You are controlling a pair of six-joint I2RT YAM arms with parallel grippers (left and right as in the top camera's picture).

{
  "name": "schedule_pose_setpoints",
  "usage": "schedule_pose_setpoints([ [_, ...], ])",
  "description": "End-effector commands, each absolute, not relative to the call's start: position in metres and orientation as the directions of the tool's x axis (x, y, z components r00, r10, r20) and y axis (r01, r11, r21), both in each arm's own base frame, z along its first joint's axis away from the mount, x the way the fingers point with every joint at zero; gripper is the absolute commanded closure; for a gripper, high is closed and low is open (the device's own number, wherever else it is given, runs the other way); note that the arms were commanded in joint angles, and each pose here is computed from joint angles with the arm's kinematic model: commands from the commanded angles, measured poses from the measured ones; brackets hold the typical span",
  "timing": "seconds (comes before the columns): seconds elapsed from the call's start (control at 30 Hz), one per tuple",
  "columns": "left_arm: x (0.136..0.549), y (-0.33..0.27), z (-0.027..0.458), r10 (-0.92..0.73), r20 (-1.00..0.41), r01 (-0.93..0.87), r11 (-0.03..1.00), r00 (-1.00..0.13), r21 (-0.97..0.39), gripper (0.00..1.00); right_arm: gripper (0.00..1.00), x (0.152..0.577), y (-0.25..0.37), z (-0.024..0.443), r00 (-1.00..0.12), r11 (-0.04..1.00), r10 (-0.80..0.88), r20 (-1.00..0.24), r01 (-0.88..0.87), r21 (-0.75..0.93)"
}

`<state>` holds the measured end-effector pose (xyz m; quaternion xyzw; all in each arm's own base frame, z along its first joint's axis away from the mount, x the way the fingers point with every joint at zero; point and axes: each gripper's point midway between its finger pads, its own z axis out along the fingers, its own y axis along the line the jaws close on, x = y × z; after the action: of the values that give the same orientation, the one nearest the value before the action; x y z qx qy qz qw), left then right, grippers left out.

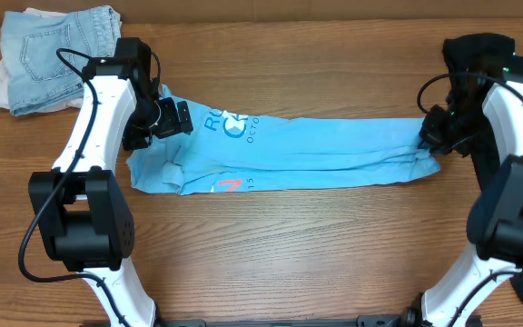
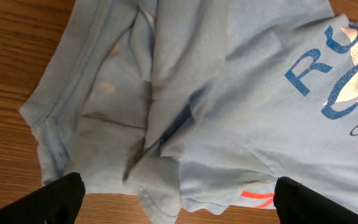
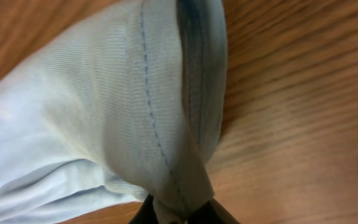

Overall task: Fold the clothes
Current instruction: 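Fold the right end leftward over the shirt with the right gripper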

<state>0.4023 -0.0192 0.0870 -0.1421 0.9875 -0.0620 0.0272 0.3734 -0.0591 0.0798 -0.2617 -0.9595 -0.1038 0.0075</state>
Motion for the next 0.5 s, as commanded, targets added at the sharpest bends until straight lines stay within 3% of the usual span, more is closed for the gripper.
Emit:
schedule_pose_setpoints([
  [0.0, 0.406, -0.016, 0.087, -0.284, -0.049, -0.277, 0.953, -0.957, -0.123, 0.0, 0.96, 0.384, -0.052, 0.121, -0.871, 0.86, 0.488, -0.055, 0.469, 0.201],
  [0.2, 0.406, -0.016, 0.087, -0.284, -0.048, -0.277, 0.953, -0.958, -0.123, 0.0, 0.96, 0.389, -0.009, 0.124, -0.917, 0.903, 0.392, -0.068, 0.37, 0.216],
  [0.47, 0.406, -0.016, 0.087, -0.284, -0.045, -0.277, 0.953, -0.958, -0.123, 0.0, 0.96, 0.404, 0.083, 0.136, -0.968, 0.898, 0.231, -0.102, 0.172, 0.405],
])
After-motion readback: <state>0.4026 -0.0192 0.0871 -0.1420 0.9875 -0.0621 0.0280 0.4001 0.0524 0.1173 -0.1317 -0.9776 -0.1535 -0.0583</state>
